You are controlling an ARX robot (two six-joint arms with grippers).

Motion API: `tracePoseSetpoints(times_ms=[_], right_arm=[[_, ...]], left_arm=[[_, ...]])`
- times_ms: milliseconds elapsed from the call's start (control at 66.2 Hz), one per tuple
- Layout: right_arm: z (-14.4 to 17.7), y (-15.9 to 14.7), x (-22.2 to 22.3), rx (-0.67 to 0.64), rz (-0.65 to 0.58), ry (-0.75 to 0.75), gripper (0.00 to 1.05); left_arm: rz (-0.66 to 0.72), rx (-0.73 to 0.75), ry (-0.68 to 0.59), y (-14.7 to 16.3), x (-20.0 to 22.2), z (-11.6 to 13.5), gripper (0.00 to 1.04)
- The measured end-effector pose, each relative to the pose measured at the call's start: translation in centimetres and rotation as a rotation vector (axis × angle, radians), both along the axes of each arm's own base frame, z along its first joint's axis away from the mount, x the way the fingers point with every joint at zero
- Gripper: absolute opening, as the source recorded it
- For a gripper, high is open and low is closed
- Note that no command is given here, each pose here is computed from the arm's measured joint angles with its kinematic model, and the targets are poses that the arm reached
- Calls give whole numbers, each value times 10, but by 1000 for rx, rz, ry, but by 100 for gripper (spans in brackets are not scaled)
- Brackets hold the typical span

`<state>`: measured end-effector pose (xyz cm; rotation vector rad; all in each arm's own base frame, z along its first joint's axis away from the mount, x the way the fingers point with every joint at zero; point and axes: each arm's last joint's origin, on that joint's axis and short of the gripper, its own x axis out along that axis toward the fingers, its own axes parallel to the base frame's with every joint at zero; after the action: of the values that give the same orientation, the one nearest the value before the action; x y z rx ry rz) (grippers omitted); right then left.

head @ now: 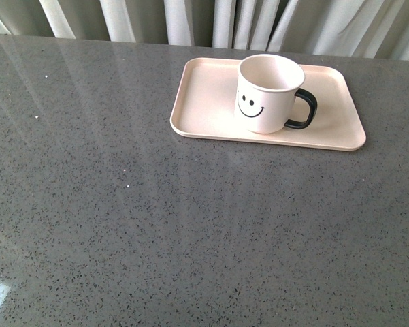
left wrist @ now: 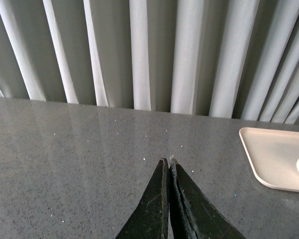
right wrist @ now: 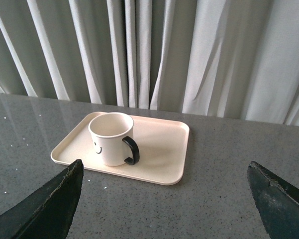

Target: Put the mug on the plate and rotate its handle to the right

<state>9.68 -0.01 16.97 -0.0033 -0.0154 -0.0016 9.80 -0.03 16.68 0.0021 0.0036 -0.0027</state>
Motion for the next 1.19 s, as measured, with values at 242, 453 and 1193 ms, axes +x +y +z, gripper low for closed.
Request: tracePoseSetpoints(times_ms=[242,453,1193], right_arm=[[0,0,0,0,0,0,96],[0,0,0,0,0,0,96],[34,6,197,-127,357,622,96]], left_arm=[[-1,0,0,0,0,0,31],[-1,0,0,0,0,0,70],[-1,0,-1,0,0,0,95]])
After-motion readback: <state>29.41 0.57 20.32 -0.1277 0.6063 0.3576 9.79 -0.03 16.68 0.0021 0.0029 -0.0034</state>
